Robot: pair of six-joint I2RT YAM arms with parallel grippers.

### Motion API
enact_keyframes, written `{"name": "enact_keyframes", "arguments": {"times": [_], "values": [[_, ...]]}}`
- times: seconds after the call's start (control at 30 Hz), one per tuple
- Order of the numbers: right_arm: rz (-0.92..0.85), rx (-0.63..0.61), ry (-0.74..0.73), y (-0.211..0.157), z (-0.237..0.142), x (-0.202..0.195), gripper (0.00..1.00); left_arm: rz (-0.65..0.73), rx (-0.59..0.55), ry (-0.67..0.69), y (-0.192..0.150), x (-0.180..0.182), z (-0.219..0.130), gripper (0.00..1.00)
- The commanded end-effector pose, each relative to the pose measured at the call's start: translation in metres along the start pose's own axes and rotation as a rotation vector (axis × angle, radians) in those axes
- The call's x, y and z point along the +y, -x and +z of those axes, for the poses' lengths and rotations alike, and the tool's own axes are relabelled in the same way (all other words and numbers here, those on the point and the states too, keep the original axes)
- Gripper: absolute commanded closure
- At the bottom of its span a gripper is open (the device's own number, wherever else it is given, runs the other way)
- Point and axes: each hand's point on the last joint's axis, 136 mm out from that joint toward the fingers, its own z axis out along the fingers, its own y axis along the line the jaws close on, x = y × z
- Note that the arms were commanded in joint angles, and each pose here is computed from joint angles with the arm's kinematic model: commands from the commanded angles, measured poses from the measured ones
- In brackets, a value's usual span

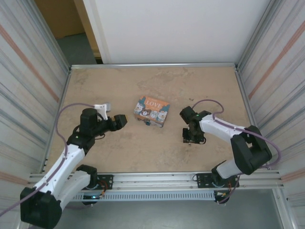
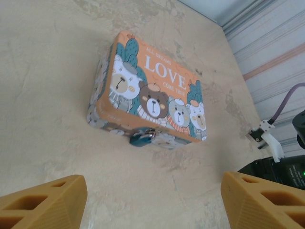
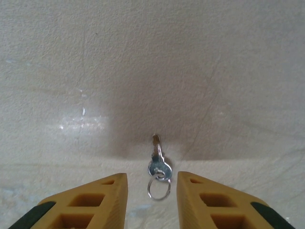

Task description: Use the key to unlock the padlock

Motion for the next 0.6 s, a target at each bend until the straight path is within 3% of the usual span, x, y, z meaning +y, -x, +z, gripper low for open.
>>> {"name": "enact_keyframes", "arguments": {"times": [0.0, 0.57], "values": [[-0.004, -0.002, -0.065, 0.0025, -0.0015, -0.0038, 0.71, -0.051, 0.003, 0.06, -0.0138, 0.0139, -0.0074, 0.25], [-0.01, 0.038, -0.103, -0.0073, 0.0063, -0.0103, 0.75, -0.052, 0.01, 0.079, -0.0133, 0.0162, -0.0089, 0.23]]}}
